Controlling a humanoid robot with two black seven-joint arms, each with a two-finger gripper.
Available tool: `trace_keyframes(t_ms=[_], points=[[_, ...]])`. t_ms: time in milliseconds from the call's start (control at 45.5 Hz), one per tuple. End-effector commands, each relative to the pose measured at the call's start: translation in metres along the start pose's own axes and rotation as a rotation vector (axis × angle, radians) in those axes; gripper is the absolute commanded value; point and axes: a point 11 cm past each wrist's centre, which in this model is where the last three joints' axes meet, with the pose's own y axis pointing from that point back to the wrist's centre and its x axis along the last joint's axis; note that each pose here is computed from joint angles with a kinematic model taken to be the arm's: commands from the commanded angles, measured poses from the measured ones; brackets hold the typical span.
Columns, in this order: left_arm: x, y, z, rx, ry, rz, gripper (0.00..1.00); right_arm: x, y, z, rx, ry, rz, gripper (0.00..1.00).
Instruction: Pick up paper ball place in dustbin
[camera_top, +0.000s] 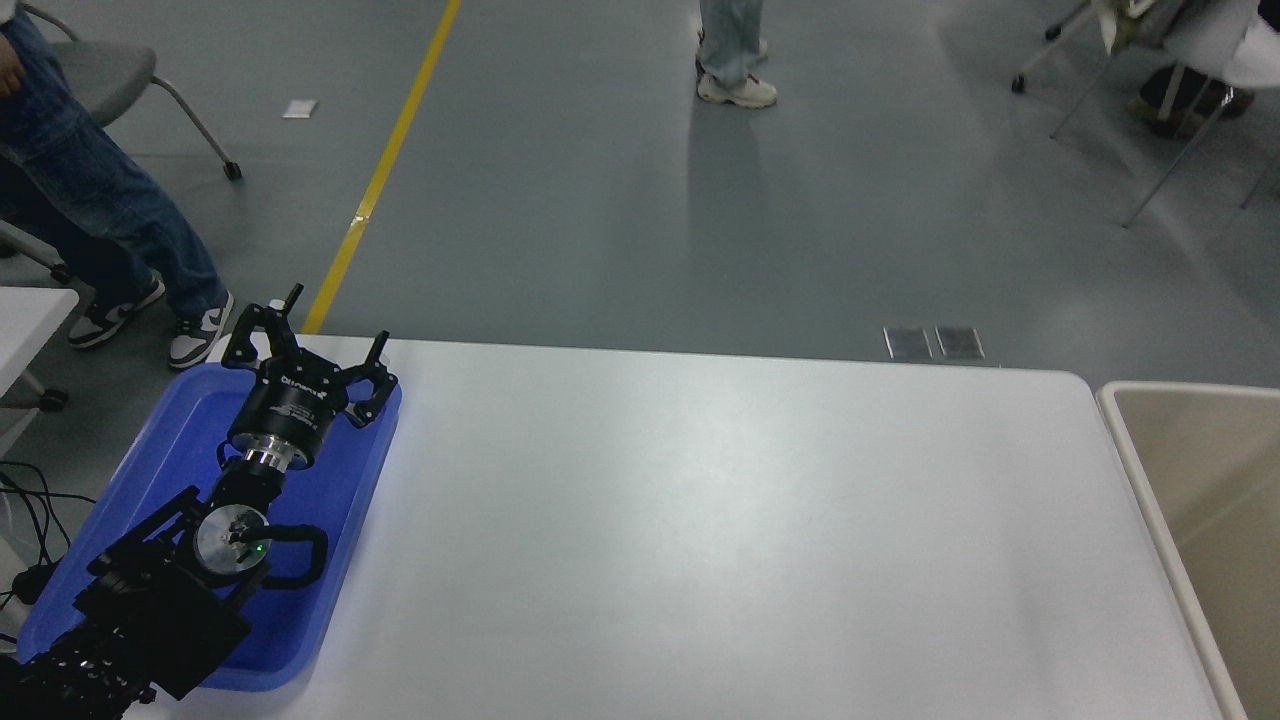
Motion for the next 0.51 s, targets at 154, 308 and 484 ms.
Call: trace_keyframes(t_ms=[154, 308, 484], points=[[0.0, 0.0, -0.0001, 0.0, 0.0, 0.0, 1.0, -0.0529, -0.0045, 0.0255, -0.056, -0.079, 0.029, 0.53], [0.0, 0.0, -0.0001, 0.0, 0.0, 0.0, 1.0, -0.0488, -0.006, 0.0208, -0.045, -0.111, 0.079, 1.0], [0.0, 0.0, -0.0001, 0.0, 0.0, 0.0, 1.0, -0.0489, -0.0065, 0.0192, -0.037, -0.159, 0.09, 1.0]])
